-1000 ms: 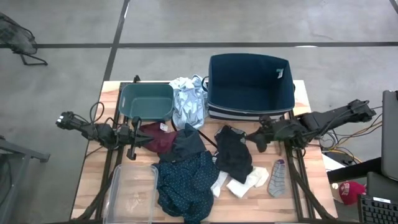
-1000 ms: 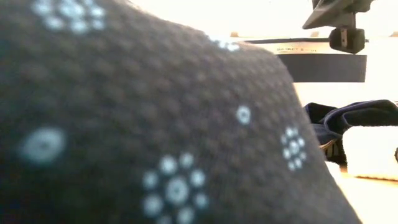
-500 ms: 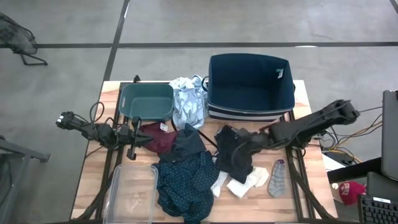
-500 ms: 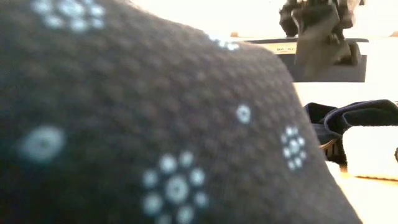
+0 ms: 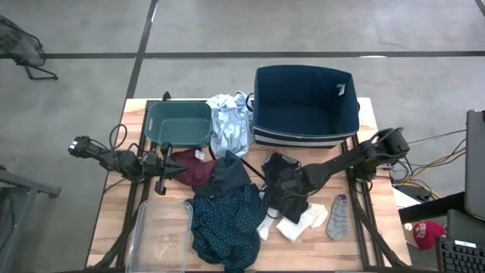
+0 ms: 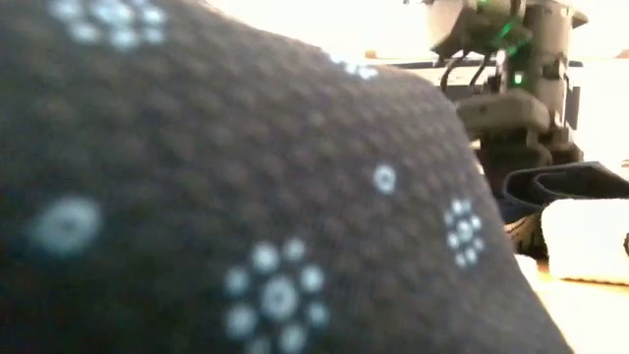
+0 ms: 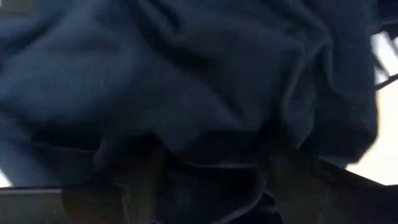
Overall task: Pick & Place Cloths
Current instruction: Put the dark blue boxers into the green bin
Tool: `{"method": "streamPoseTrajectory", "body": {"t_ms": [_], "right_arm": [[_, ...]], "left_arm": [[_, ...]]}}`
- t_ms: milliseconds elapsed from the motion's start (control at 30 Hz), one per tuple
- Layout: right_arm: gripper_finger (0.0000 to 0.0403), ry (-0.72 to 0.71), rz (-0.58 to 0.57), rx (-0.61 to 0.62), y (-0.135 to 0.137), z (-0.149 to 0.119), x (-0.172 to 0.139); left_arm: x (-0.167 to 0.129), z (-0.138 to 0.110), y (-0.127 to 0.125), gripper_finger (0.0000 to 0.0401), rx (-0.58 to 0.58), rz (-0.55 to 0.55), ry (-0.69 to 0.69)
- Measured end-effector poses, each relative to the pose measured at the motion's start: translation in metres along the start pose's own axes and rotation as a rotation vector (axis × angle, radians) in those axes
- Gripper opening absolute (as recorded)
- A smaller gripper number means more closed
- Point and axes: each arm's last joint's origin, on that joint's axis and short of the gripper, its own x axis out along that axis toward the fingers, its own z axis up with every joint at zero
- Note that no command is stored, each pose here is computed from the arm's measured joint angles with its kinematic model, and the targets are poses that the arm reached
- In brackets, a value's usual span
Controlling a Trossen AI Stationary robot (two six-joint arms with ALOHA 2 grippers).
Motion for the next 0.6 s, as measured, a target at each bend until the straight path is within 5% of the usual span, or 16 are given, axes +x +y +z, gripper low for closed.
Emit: {"method": "streamPoseTrajectory", "body": {"t_ms": [200,467,600], "right_arm": [[0.0189,0.071,-0.009,-0.032,0.003,-0.001,0.009],[0.0025,0.033,0.152,-0.04,0.011,0.003,-0.03],[0.002,-0.032,0.228,-0.02,0.012,0.006,-0.058]], "left_arm": [[0.0,0.0,0.0,0.0012,0.0,-0.001,0.0],[0.0,0.001,0.0,0.0012,-0.002,-0.001,-0.006],[-0.001,0.014,0.0,0.0012,-0.086,-0.006,-0.142]]}}
